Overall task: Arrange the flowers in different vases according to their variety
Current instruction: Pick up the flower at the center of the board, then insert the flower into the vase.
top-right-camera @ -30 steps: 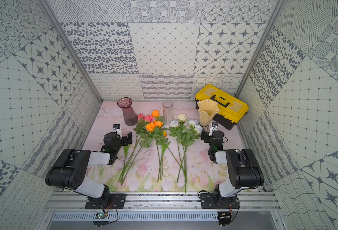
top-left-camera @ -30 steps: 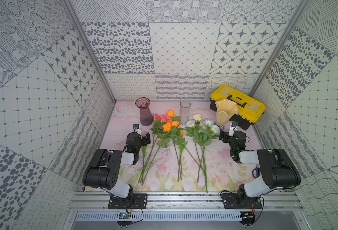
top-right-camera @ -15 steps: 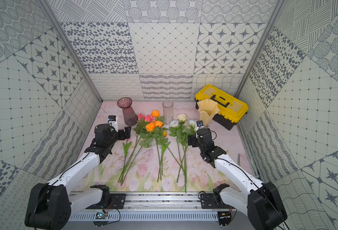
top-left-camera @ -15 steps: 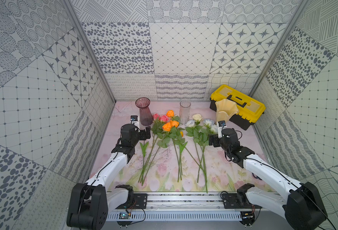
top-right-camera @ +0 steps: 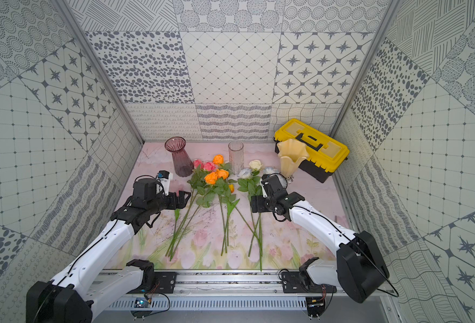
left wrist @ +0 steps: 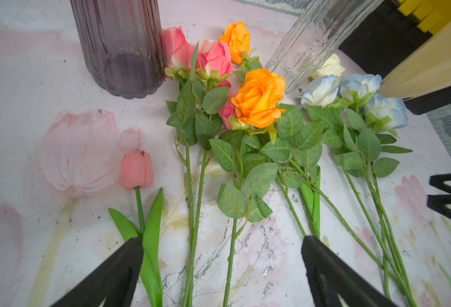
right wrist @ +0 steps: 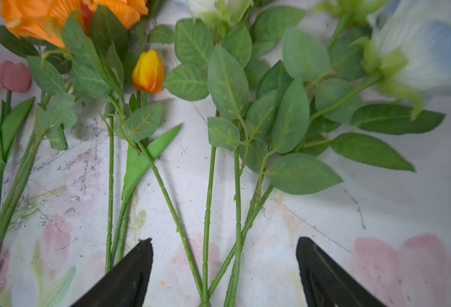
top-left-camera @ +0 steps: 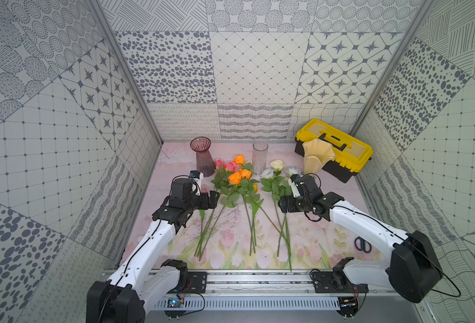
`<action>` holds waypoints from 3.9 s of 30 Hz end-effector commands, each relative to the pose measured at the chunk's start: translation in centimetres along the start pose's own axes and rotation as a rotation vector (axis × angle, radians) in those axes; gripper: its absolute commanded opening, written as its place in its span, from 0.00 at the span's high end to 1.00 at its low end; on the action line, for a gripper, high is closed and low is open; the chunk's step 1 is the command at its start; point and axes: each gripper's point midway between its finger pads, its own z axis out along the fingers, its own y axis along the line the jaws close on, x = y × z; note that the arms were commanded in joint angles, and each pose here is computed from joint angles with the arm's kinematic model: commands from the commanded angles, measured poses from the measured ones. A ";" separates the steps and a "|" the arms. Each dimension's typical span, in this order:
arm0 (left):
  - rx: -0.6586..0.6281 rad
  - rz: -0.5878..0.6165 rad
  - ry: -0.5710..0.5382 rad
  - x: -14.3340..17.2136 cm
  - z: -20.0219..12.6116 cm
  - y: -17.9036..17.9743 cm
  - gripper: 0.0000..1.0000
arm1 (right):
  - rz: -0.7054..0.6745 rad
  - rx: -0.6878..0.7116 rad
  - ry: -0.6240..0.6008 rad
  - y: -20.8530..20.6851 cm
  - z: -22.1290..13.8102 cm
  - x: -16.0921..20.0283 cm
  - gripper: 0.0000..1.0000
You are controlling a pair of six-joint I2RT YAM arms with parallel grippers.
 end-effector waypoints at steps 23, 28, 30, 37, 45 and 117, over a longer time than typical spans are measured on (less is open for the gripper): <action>0.065 -0.045 0.110 2.1 0.1 -1.2 0.01 | -0.050 0.084 0.190 -0.6 5.9 -0.2 0.63; 0.062 -0.043 0.111 2.1 0.1 -1.2 0.01 | -0.039 0.099 0.204 -0.9 6.4 0.0 0.73; 0.060 -0.043 0.111 2.1 0.1 -1.1 0.01 | -0.036 0.103 0.213 -1.0 6.6 0.3 0.75; 0.058 -0.044 0.114 2.1 0.3 -1.1 0.01 | -0.033 0.115 0.230 -1.3 6.9 0.8 0.88; 0.055 -0.045 0.110 2.0 0.2 -1.1 0.01 | -0.043 0.117 0.193 -1.2 6.1 0.0 1.00; 0.140 -0.007 0.074 1.8 -1.0 -3.1 0.01 | 0.000 0.712 -1.000 -11.8 -23.6 -31.1 1.00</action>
